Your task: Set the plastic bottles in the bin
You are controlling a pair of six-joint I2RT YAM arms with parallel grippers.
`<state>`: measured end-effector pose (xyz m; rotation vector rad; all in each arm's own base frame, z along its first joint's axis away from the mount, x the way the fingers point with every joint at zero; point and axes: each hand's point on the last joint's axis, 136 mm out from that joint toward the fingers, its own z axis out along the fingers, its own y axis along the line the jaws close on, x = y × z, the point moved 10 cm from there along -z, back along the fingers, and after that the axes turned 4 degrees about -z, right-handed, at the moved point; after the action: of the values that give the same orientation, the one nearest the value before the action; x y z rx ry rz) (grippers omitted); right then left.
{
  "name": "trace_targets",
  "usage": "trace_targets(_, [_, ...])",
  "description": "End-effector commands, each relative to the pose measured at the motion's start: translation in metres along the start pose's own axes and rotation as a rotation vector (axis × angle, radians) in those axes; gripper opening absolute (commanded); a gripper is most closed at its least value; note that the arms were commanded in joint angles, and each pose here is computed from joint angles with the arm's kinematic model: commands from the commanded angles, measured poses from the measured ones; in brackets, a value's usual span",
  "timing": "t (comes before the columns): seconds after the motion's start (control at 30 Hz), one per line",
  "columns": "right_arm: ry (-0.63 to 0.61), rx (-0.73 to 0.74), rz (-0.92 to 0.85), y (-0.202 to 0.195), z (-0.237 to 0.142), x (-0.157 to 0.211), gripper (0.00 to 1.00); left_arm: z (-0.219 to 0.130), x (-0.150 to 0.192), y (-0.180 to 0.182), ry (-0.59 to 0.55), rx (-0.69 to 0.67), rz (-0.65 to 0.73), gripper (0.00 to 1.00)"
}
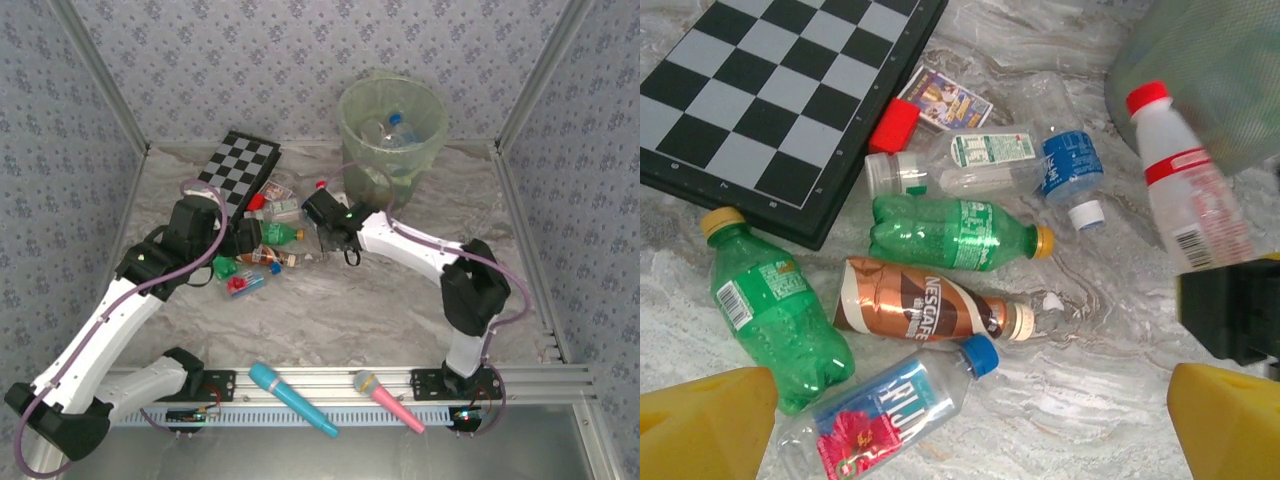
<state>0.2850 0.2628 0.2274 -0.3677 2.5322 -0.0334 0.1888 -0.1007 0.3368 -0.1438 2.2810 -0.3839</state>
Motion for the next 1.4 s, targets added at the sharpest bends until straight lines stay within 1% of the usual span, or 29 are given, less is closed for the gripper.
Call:
trace_targets(0.0, [-0.134,0.031,-0.027,-0.014,-0.053,-0.024,0.49,-0.010,-0.021,-0.010,-0.087,0.049,-0.008,1.00])
trace_targets(0.2, [-0.281,0.052,-0.057,-0.037,-0.114,-0.056,0.48,-0.012,-0.032,-0.017,-0.109,0.078,-0.003,1.00])
trace_targets(0.3, [-0.363,0.052,-0.038,-0.054,-0.138,-0.074,0.48,-0.014,-0.036,-0.019,-0.124,0.085,0.004,1.00])
trace_targets(0.4, [-0.433,0.060,-0.007,-0.072,-0.157,-0.090,0.48,-0.015,-0.037,-0.019,-0.129,0.087,0.003,1.00])
trace_targets(0.57, [-0.532,0.080,0.030,-0.098,-0.176,-0.108,0.48,-0.017,-0.036,-0.018,-0.131,0.086,-0.003,1.00])
trace_targets(0.73, [-0.584,0.080,0.069,-0.119,-0.183,-0.121,0.48,-0.019,-0.036,-0.017,-0.136,0.084,-0.003,1.00])
trace_targets(0.93, [-0.601,0.076,0.072,-0.120,-0.177,-0.118,0.48,-0.018,-0.036,-0.018,-0.133,0.085,-0.003,1.00])
trace_targets(1.03, [-0.653,0.087,0.079,-0.128,-0.174,-0.124,0.48,-0.017,-0.037,-0.019,-0.132,0.088,0.001,1.00])
trace_targets(1.2, [-0.677,0.111,0.160,-0.163,-0.163,-0.144,0.48,-0.019,-0.039,-0.020,-0.130,0.093,0.000,1.00])
trace_targets(1.37, [-0.634,0.146,0.189,-0.193,-0.140,-0.158,0.49,-0.022,-0.037,-0.018,-0.135,0.087,-0.004,1.00])
